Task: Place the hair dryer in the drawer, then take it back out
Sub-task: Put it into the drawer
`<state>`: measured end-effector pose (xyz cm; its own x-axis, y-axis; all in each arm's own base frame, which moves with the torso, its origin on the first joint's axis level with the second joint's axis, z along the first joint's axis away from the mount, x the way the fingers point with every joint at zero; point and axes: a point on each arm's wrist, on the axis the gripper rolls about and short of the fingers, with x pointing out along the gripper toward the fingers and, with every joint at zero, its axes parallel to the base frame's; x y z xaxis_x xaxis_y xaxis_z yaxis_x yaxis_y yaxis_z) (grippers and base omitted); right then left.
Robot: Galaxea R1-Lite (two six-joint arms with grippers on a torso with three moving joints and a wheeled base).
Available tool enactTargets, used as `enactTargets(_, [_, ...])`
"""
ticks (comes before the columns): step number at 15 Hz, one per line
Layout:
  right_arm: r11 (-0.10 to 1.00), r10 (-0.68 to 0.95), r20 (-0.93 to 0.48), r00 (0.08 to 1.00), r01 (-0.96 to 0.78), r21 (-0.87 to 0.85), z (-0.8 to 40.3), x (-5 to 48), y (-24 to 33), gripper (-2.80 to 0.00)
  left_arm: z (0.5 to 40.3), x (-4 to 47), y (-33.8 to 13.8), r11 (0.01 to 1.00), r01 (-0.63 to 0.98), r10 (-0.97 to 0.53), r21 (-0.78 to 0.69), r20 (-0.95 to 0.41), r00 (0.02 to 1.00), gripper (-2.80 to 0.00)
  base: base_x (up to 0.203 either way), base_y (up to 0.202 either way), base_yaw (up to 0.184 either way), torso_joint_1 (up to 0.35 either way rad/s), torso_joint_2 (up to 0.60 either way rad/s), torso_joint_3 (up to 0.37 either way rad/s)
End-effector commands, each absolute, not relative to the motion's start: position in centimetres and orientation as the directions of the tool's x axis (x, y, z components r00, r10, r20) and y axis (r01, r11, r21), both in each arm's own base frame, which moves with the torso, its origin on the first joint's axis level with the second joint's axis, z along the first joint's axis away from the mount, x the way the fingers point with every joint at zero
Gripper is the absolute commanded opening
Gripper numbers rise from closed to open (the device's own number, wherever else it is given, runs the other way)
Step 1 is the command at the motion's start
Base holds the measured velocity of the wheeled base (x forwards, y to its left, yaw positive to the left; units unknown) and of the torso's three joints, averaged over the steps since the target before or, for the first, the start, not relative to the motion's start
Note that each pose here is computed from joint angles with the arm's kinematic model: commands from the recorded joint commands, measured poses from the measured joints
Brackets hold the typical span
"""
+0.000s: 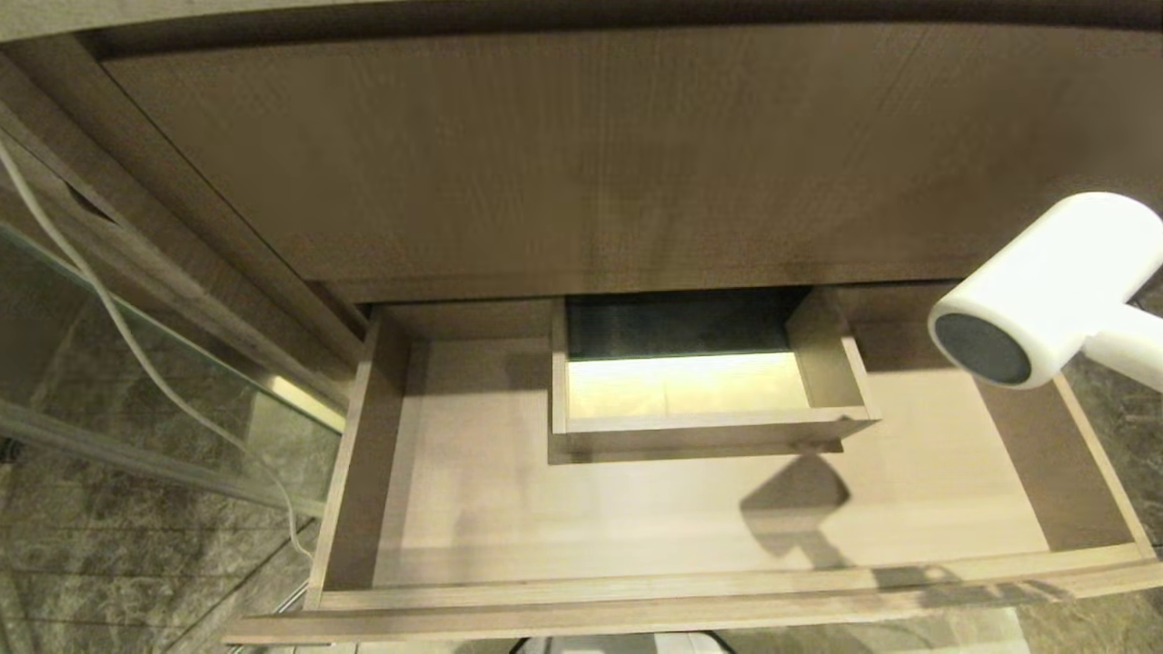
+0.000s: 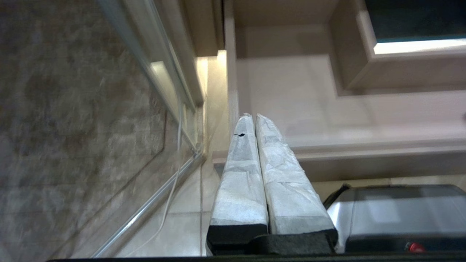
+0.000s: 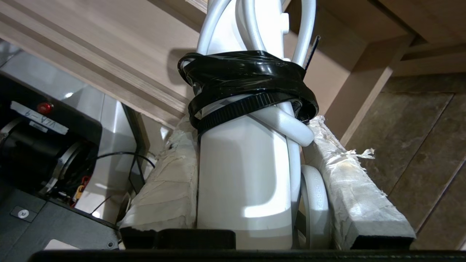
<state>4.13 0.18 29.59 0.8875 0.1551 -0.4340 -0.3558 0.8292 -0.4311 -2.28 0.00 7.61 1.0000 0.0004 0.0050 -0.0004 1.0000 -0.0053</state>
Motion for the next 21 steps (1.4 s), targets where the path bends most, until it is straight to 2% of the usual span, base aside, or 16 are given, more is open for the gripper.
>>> enactTargets(1, [0.827,0.156,-0.437,0.886,-0.359,-0.432,29.56,4.08,0.19,-2.8,7.58,-2.28,0.0,1.0,-0.002,0.002,-0.006,0.003,1.0,-2.8,0.0,0.0,0.0,-0.242,0.33,0.115])
enactTargets(4, [0.828,0.155,-0.435,0.887,-0.357,-0.433,29.56,3.98,0.19,-2.8,7.62,-2.29,0.0,1.0,0.0,0.0,-0.006,0.004,1.0,-2.8,0.0,0.0,0.0,-0.195,0.33,0.202])
enactTargets(10, [0.828,0.156,-0.445,0.882,-0.363,-0.428,29.32,4.04,0.19,-2.8,7.58,-2.27,0.0,1.0,-0.001,0.001,-0.006,0.002,1.0,-2.8,0.0,0.0,0.0,0.023,0.19,0.184])
enactTargets(21, [0.83,0.15,-0.465,0.872,-0.367,-0.42,28.78,4.13,0.16,-2.8,7.58,-2.27,0.0,1.0,-0.001,0.001,-0.006,0.002,1.0,-2.8,0.0,0.0,0.0,-0.03,0.11,0.046])
